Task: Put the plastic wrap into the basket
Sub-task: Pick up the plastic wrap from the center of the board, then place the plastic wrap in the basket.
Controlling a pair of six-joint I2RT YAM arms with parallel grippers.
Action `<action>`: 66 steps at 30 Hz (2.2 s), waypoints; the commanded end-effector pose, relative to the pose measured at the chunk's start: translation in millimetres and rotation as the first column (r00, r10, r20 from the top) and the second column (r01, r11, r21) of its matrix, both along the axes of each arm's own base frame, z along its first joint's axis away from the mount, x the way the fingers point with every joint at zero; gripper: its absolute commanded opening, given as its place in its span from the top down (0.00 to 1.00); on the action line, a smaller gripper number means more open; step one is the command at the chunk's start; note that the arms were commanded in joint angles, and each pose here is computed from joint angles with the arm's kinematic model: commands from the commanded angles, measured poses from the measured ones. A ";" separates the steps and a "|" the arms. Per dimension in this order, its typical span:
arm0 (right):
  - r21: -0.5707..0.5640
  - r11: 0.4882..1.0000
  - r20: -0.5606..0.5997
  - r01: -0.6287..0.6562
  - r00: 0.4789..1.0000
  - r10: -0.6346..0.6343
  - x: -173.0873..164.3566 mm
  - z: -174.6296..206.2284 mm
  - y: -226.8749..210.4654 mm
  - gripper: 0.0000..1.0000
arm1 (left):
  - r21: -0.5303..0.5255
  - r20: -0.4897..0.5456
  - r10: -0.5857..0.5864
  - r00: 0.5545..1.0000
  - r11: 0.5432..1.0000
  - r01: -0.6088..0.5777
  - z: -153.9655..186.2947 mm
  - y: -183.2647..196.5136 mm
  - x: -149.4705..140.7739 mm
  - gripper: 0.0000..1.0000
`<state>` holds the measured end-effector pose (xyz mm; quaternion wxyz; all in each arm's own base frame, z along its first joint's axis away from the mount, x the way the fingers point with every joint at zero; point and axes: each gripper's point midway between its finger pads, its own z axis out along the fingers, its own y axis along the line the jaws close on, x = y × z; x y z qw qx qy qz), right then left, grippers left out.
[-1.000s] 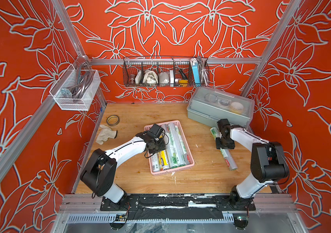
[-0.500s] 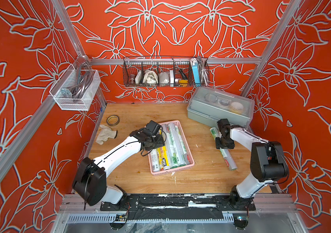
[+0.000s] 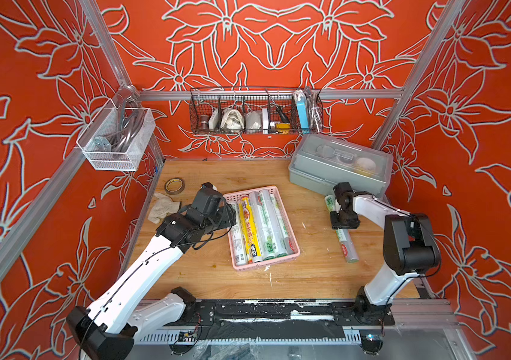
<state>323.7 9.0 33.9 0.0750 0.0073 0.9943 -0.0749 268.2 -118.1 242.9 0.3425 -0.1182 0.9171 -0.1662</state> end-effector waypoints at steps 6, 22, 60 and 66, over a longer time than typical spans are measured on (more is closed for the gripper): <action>0.034 0.999 -0.064 -0.004 0.998 0.006 -2.6 -15.0 5.4 0.46 | 0.011 0.036 0.002 0.999 1.000 -0.002 13.7 11.7 -9.9 0.28; 0.038 0.999 -0.039 -0.006 0.999 0.008 -4.3 -3.1 10.9 0.64 | -0.002 0.046 0.015 0.999 1.000 -0.015 13.8 16.7 -12.1 0.29; 0.544 0.799 0.195 -0.255 0.965 0.175 -34.0 155.8 382.9 0.70 | 0.010 0.080 0.052 0.995 0.999 -0.053 21.5 35.9 -30.5 0.29; 0.475 0.838 0.158 -0.269 0.963 0.219 -42.6 130.8 412.1 0.64 | 0.017 0.091 0.053 0.994 0.998 -0.055 23.7 39.3 -34.2 0.29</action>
